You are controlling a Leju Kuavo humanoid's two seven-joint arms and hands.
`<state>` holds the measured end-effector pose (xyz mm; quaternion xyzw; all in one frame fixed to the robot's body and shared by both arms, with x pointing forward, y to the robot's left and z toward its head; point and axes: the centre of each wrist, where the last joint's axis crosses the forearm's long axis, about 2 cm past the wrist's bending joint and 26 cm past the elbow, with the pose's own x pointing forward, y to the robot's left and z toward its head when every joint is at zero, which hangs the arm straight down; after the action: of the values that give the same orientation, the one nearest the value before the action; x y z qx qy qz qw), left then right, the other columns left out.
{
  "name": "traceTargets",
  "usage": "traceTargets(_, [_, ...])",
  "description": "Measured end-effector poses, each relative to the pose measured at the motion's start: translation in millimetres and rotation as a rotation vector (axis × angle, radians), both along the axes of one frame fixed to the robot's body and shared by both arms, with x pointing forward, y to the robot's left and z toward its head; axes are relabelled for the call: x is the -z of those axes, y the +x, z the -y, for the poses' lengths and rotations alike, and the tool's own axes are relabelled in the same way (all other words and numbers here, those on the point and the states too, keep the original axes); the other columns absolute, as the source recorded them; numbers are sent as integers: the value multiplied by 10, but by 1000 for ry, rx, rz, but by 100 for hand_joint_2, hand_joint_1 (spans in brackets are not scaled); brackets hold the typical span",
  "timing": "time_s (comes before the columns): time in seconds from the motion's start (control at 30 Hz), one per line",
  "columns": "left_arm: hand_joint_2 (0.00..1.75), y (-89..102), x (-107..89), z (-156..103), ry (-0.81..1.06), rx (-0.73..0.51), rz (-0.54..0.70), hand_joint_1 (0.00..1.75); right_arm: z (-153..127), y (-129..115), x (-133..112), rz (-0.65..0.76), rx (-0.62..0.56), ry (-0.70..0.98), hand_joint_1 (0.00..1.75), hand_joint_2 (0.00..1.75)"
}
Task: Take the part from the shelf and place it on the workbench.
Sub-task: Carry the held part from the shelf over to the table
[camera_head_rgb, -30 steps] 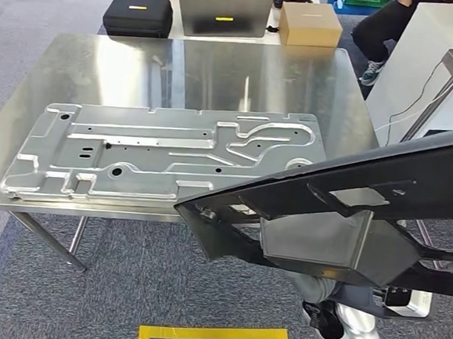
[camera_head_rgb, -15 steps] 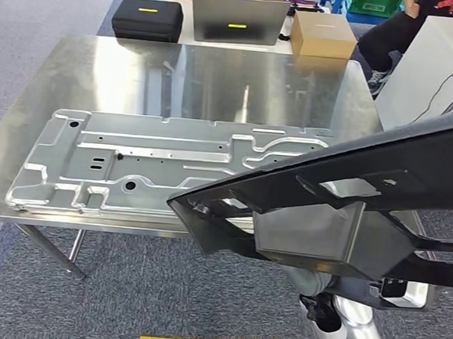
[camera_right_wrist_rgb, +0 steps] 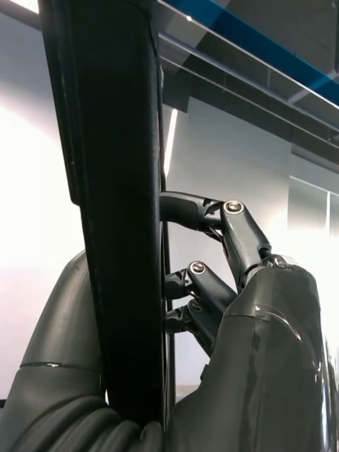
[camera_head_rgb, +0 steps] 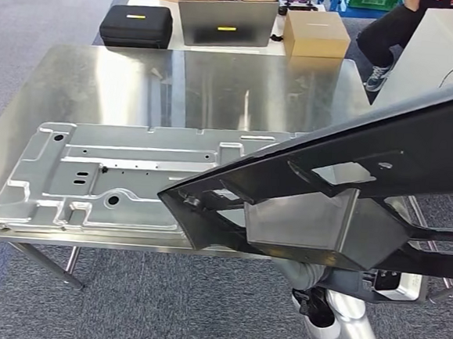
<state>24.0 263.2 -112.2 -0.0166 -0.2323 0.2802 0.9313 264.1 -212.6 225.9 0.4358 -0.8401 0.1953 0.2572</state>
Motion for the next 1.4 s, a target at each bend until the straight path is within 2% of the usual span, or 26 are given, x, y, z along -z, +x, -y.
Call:
traceTargets(0.77, [175, 35, -3, 0, 0, 19, 13, 0, 29, 28, -9, 4, 9, -2, 175, 175])
traceTargets(1.4, [175, 51, -5, 15, -9, 40, 7, 0, 115, 250, -98, 9, 42, -60, 175, 175])
